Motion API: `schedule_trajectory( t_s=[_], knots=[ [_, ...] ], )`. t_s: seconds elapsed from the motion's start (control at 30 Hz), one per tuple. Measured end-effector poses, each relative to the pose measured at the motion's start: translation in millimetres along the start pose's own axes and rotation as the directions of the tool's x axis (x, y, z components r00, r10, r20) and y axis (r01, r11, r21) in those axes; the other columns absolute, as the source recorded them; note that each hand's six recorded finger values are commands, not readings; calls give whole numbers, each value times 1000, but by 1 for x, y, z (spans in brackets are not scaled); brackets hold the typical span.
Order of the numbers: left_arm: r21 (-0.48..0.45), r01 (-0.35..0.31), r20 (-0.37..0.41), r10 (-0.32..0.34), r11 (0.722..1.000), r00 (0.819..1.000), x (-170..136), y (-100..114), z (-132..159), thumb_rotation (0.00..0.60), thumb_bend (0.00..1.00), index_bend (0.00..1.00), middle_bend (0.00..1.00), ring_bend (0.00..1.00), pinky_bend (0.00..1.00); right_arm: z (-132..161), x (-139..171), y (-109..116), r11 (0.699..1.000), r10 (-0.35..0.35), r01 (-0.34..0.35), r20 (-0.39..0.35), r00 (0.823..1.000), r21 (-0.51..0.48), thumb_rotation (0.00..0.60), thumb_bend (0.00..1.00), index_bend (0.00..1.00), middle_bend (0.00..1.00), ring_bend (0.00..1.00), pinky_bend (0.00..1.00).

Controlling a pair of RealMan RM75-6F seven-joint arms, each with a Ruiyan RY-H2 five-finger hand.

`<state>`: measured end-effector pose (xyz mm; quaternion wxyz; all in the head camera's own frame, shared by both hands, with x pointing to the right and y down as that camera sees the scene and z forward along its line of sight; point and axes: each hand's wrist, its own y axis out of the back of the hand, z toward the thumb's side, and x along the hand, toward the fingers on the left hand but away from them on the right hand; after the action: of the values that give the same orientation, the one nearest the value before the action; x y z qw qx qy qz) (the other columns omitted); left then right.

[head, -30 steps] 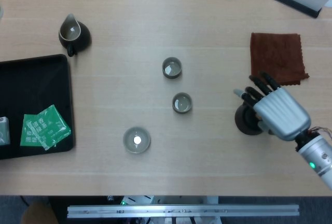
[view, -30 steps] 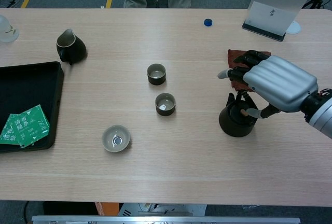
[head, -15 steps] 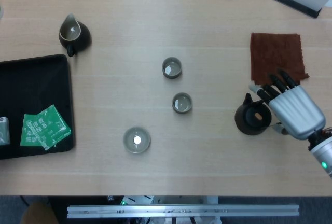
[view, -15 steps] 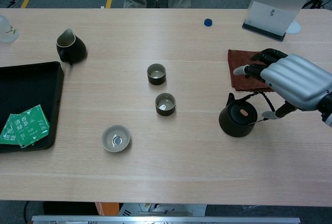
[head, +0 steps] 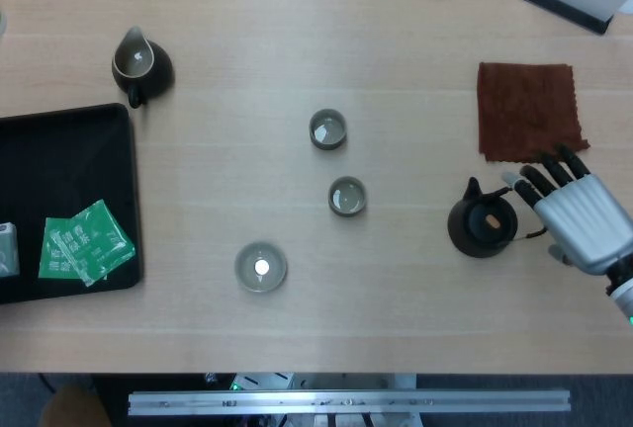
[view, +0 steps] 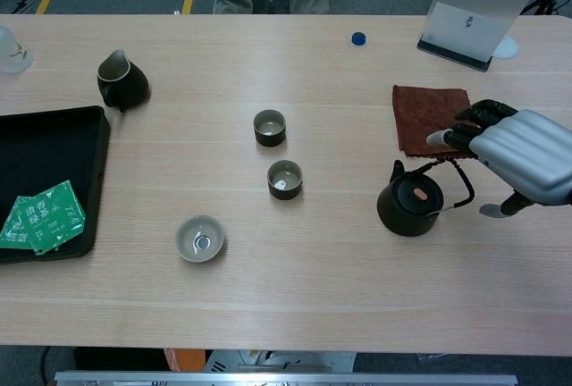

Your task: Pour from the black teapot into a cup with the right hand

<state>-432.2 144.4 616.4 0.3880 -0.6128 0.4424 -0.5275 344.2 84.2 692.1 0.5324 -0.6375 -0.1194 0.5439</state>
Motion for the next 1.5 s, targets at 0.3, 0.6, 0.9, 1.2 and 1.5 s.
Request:
schedule_trajectory(
  t_s=[0.3,0.6,0.9,1.2,1.5],
  knots=[
    [-9,11,5,-11,1000,1000,1,-2,1,600,380,132,180,7,45,-6,-8,-12,999,23,-25,46,999,32,600,0,54,164,49,83],
    [-9,9,-4,-9,1000,1000,0,-1,-3,600,379,132,180,7,45,0,-29,-15,997,26,-29,44,999,67,600,0,53,164,48,83],
    [-8,4,-15,-4,1000,1000,-1,1,-6,600,380,132,180,7,45,1,-57,-10,996,14,-19,58,998,87,600,0,54,164,48,83],
    [-8,6,-24,-6,1000,1000,0,1,-9,600,380,132,180,7,45,9,-92,4,996,-16,10,64,998,88,600,0,53,164,48,83],
    [-7,2,-45,-3,1000,999,-3,3,-15,600,379,132,180,7,45,25,-124,19,995,-50,45,58,997,84,600,0,53,164,48,83]
  ],
)
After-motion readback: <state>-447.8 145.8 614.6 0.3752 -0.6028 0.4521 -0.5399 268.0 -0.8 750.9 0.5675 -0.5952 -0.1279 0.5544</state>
